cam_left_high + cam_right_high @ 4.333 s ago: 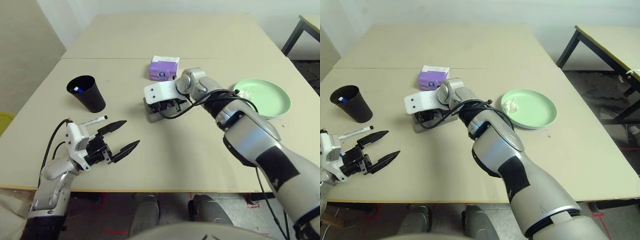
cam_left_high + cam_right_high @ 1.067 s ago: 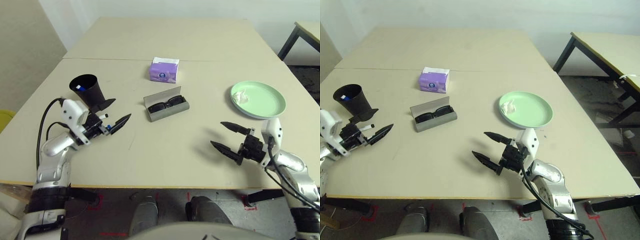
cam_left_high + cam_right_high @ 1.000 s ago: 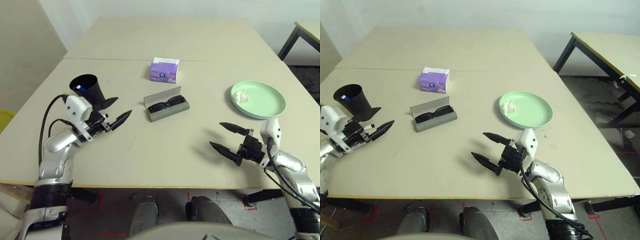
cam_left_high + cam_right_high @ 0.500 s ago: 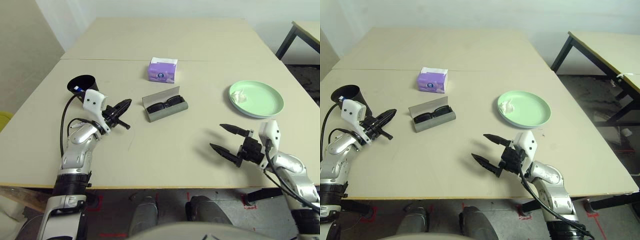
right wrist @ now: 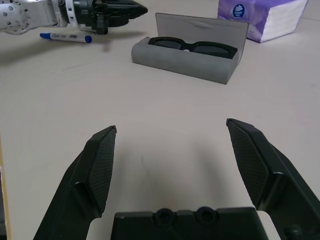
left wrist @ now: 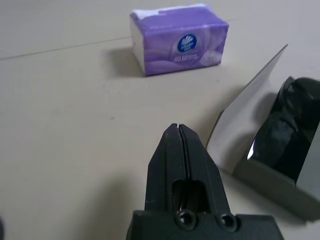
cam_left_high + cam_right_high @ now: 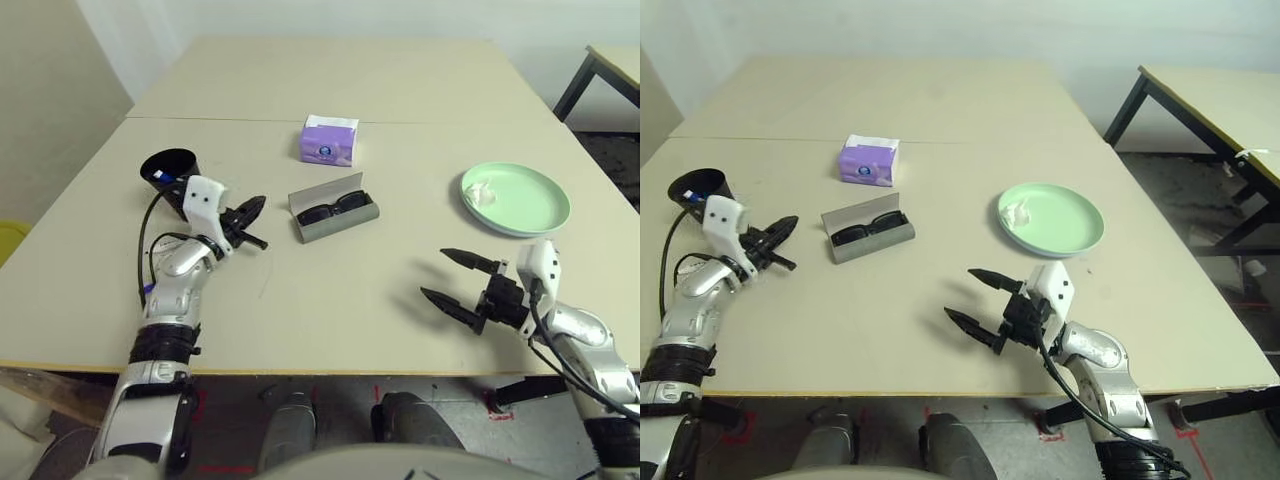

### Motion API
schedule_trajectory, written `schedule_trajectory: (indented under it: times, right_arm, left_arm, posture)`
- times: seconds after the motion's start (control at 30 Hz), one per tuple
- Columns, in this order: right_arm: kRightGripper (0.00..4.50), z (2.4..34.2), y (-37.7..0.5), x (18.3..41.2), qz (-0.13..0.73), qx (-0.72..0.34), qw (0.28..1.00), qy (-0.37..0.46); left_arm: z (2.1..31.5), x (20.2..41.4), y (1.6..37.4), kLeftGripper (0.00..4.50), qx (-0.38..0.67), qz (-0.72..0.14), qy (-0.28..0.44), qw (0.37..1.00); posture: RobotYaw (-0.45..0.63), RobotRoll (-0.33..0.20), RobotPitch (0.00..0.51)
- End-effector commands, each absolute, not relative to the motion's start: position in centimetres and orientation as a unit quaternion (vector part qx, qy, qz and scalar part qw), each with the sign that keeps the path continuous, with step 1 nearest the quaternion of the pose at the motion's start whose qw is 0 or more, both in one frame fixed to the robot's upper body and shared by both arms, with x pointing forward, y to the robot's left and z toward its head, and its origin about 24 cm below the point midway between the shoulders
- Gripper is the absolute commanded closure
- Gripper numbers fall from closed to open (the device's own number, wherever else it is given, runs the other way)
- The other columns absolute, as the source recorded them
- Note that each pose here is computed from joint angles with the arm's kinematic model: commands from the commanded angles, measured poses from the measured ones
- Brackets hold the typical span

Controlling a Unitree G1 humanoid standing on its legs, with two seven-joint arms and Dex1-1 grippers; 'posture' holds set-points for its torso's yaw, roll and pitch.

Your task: Organize and tidy the items on the table.

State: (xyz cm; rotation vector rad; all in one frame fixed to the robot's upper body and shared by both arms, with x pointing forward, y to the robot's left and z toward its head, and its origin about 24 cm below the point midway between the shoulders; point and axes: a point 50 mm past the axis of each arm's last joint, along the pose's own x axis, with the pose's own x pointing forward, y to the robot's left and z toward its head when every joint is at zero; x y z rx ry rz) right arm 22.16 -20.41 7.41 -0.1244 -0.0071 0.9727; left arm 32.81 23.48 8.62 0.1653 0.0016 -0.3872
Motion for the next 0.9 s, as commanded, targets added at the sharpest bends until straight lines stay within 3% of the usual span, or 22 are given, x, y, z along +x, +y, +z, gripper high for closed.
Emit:
schedule_trajectory:
  times: [0.03,0.33,0.9]
  right_arm:
    - [0.00,7.5,-20.5,21.9,0.466,-0.066,0.882,-0.001]
    - [0.00,7.6,-20.6,21.9,0.462,-0.066,0.884,0.001]
    - [0.00,7.9,-21.0,22.5,0.397,-0.021,0.917,-0.015]
  left_arm:
    - [8.3,33.2,23.3,4.48,0.087,-0.189,0.005,0.978]
    - [8.6,34.0,23.0,4.48,0.080,-0.181,0.002,0.980]
    - [7.9,33.2,20.3,4.48,0.096,-0.302,-0.002,0.948]
  posture:
    - [-0.12,0.000,0.067]
    - [-0.12,0.000,0.068]
    - [-0.13,0.000,0.071]
